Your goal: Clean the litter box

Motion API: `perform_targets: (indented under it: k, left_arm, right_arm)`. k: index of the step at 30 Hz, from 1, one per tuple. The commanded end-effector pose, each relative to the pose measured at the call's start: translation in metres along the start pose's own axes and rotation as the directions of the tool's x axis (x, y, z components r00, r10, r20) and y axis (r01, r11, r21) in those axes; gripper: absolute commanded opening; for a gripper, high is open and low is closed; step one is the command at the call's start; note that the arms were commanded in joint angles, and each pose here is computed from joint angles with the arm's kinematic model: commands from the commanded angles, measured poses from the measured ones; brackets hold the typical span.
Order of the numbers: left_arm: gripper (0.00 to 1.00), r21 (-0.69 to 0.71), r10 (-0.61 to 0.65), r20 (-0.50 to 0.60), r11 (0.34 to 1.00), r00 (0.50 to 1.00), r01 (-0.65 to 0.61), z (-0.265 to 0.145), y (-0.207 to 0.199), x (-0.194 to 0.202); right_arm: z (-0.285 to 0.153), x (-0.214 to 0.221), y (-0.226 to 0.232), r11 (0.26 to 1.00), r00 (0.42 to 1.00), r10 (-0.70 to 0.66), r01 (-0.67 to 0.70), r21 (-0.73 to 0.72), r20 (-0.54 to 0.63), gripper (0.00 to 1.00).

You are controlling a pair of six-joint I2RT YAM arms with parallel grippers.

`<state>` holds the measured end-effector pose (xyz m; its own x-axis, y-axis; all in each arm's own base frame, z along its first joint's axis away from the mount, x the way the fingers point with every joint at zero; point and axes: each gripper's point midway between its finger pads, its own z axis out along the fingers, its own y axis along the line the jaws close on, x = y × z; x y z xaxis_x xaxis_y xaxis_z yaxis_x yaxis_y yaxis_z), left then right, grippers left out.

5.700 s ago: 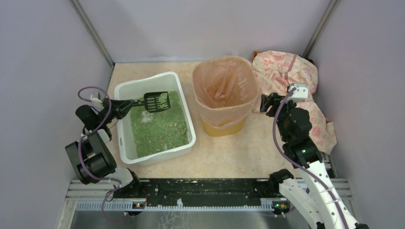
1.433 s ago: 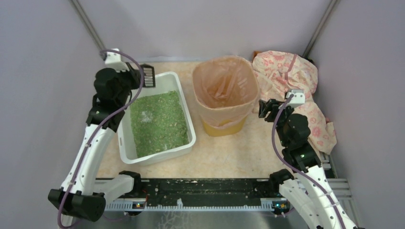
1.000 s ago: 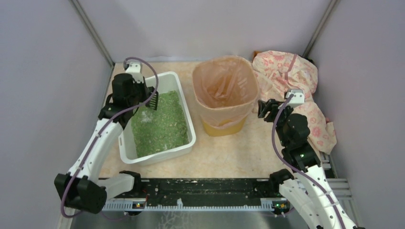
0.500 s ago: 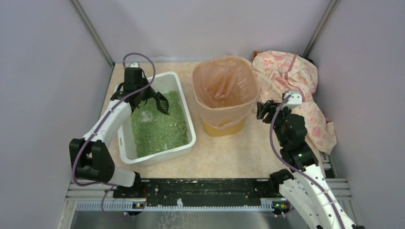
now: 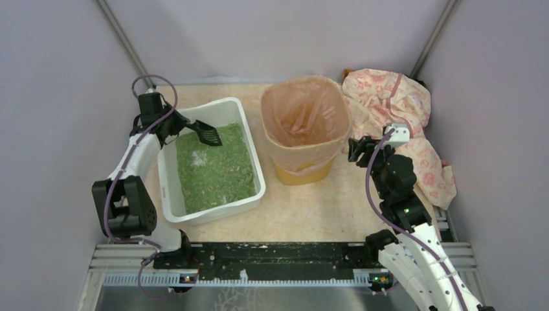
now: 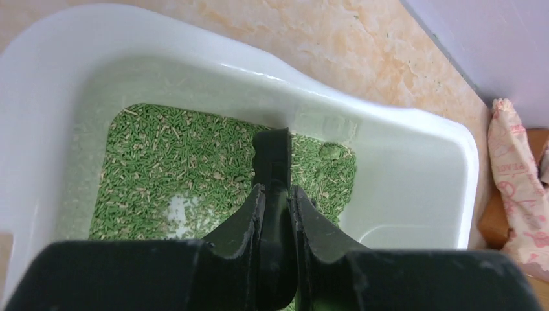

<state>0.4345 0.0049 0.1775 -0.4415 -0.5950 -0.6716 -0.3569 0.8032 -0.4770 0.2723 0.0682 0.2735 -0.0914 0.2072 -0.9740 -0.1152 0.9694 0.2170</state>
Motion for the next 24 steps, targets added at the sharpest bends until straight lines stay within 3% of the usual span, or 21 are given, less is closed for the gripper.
perform_targets:
  k: [1,15,24]
  left_arm:
    - [0.0,0.138,-0.054,-0.113,0.988,0.992,0.069,0.024,-0.008,0.008]
    - [0.0,0.236,-0.066,-0.276,0.962,0.959,0.135,0.059,-0.013,0.04]
    - [0.0,0.401,-0.142,-0.378,0.866,0.915,0.3,0.066,-0.033,0.073]
  right_arm:
    - [0.002,-0.013,0.0,1.0,0.998,0.016,-0.016,0.003,0.054,0.57]
    - [0.002,-0.013,-0.001,1.0,0.998,0.013,-0.013,0.009,0.053,0.57]
    - [0.001,-0.014,-0.001,1.0,0.999,0.008,-0.009,0.01,0.054,0.57]
